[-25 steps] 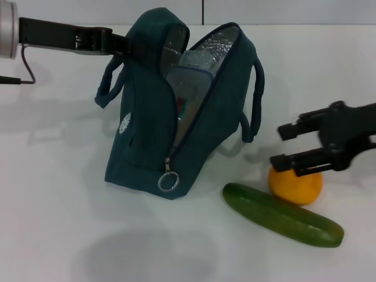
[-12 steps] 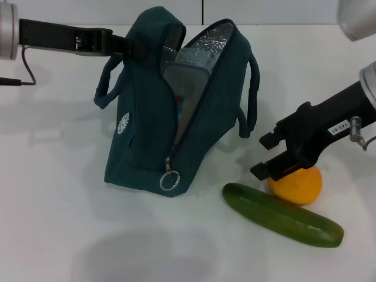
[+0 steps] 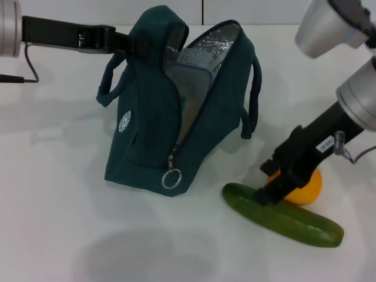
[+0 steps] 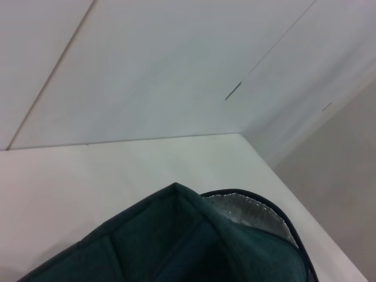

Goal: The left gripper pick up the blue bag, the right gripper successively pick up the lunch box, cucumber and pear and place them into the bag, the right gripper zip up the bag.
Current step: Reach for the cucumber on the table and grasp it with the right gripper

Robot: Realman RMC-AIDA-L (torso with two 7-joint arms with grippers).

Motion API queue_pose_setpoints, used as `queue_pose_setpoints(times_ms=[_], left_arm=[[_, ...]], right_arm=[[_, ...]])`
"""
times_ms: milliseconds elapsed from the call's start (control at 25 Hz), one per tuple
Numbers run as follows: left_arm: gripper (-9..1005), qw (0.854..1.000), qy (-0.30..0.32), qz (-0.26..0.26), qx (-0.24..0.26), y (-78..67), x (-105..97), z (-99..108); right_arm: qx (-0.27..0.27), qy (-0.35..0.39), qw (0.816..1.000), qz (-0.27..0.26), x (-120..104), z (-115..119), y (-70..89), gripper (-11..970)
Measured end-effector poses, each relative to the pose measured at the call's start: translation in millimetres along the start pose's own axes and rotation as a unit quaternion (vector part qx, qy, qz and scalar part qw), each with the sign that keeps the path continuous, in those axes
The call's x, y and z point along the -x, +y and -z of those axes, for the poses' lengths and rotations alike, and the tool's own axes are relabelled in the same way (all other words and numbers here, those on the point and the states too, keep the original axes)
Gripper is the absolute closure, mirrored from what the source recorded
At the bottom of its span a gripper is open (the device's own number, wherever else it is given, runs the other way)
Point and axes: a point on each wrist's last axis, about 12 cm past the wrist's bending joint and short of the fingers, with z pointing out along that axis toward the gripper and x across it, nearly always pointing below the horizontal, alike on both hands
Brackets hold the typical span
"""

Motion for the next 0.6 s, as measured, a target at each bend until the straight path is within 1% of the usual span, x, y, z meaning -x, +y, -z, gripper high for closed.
queue_pose_setpoints(times_ms=[120,320,600], left_arm=[[946,1.0,-0.004,0.0,-0.003,-0.4,0,1],[946,1.0,-0.008,-0.002,-0.005,-0.9,1,1],[946,1.0,-0.008,-0.002,-0.006,-1.1,1,1]], right_arm=[[-0.002,0.022,1.0,0.002,1,-4,0.2,295],[-0.006,0.026,1.0,0.0,5,-4,-0.3,295],[0.017,0.052,0.998,-0.032,3,-14,-6.6,294]])
